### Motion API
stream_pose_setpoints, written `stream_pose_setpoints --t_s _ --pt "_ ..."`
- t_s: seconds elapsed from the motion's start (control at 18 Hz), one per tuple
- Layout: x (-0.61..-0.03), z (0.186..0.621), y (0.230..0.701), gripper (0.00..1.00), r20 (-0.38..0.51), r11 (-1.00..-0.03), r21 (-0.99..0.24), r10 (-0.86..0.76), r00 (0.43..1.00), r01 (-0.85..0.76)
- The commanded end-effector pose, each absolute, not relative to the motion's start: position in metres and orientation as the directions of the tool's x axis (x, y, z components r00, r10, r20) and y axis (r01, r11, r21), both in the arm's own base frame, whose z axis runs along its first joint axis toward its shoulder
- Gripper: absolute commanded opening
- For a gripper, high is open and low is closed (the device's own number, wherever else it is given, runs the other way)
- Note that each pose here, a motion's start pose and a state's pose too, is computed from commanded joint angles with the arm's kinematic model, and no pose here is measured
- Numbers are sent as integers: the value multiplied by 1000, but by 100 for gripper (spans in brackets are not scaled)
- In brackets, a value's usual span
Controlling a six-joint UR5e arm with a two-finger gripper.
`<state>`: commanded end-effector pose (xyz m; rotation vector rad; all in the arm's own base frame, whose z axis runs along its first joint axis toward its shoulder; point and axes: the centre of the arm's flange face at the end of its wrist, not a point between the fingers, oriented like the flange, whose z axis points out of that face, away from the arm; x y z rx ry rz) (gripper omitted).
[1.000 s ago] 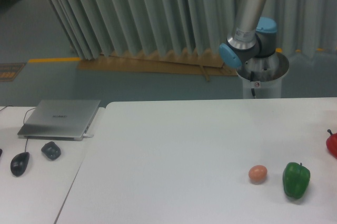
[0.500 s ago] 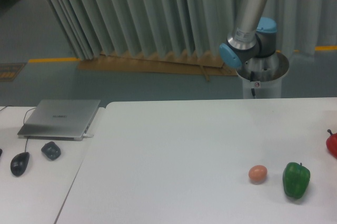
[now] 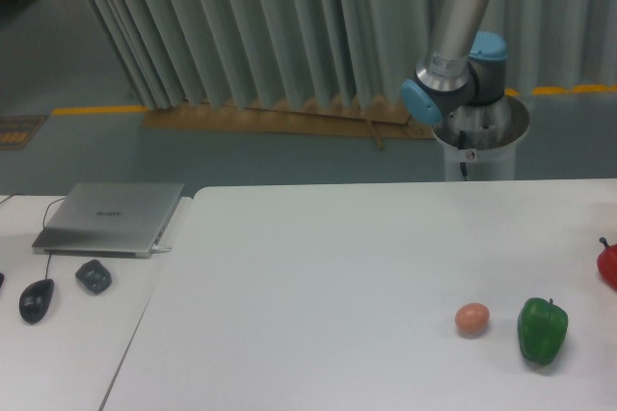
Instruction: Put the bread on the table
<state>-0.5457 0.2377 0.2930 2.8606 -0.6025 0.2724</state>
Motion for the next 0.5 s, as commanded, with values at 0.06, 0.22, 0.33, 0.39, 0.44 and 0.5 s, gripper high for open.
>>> stream_pose_setpoints --t_s 0.06,0.22,0.33,0.39,0.44,0.5 --pt "-546 294 238 30 219 -896 162 -377 900 -414" --pt "-548 305 241 27 226 -896 161 -375 899 -414" --pt "-547 314 243 27 232 -895 159 -376 897 -416" --pt "-544 320 244 27 240 -896 151 -377 894 -418" --pt "-540 335 250 27 240 -898 138 -379 894 -418" --pt "-538 340 253 27 246 -904 121 -373 894 -411"
